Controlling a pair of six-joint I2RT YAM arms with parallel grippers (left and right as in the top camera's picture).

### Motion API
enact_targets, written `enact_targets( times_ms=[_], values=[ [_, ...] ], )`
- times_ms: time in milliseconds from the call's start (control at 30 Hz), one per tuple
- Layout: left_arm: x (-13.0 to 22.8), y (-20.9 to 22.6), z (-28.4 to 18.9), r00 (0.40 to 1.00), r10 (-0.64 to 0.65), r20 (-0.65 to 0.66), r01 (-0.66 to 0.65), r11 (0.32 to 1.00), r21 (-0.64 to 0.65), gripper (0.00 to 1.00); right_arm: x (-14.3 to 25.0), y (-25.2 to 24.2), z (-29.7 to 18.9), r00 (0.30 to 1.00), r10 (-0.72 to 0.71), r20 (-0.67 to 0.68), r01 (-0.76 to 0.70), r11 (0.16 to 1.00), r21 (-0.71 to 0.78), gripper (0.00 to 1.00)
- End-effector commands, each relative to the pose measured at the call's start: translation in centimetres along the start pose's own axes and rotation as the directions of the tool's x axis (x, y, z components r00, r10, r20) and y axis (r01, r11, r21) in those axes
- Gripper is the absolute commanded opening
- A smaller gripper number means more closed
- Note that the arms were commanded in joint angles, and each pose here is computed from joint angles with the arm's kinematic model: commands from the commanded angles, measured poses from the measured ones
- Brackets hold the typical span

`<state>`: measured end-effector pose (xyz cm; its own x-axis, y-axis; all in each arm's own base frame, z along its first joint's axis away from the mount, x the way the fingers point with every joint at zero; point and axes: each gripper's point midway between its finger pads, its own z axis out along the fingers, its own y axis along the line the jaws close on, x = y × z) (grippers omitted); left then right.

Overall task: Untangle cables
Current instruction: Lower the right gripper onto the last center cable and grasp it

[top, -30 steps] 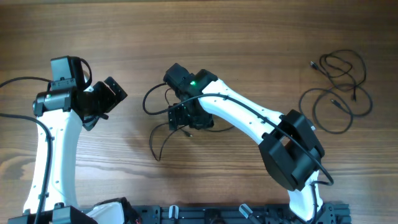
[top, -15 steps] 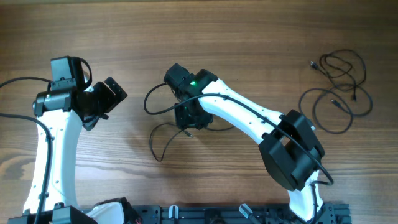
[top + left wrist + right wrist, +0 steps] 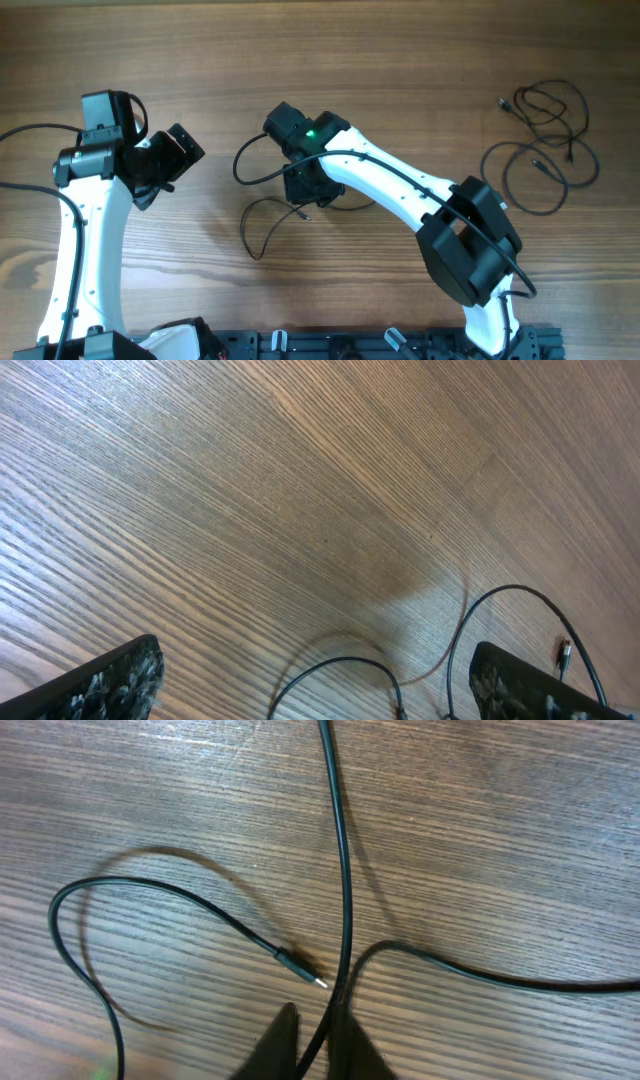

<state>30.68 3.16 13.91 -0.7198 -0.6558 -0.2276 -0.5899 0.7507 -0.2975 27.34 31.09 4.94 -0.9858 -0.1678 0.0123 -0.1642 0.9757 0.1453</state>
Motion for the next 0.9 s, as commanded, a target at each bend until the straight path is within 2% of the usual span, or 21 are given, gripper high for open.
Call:
enact_targets(
  times_ms=[0,400,500,667,733,867],
  values=[
    [-0.3,0.3,0.1,1.0,-0.014,0.005,0.014,1.0,-0.015,1.0,0.1,-0.5,1.0,1.0,-0.012,-0.007,0.013,0.999,0.041,0.06],
    [-0.3,0.3,0.1,1.0,-0.014,0.005,0.014,1.0,-0.015,1.0,0.0,-1.1,0.9,0.998,-0.053,-0.014,0.054,0.997,0.047,0.04],
    [-0.3,0.3,0.1,1.0,-0.014,0.005,0.014,1.0,-0.015,1.0,0.0,-0.8,0.4,0.991,-0.128,-0.033,0.128,0.992,-0.002,0.04],
    [-0.3,0.3,0.1,1.0,-0.013,0.005,0.013,1.0,-0.015,1.0,-0.7,-2.3,-1.6,0.994,-0.109,-0.023,0.109,0.994,-0.029,0.04],
    [-0.3,0.3,0.1,1.0,-0.014,0.005,0.014,1.0,-0.015,1.0,-1.5,-3.1,-2.8,0.996,-0.085,0.005,0.085,0.996,-0.04,0.05],
    [-0.3,0.3,0.1,1.0,-0.014,0.005,0.014,1.0,-0.015,1.0,-3.0,-3.8,-5.9,0.989,-0.116,0.088,0.125,0.986,-0.106,0.07]
  ],
)
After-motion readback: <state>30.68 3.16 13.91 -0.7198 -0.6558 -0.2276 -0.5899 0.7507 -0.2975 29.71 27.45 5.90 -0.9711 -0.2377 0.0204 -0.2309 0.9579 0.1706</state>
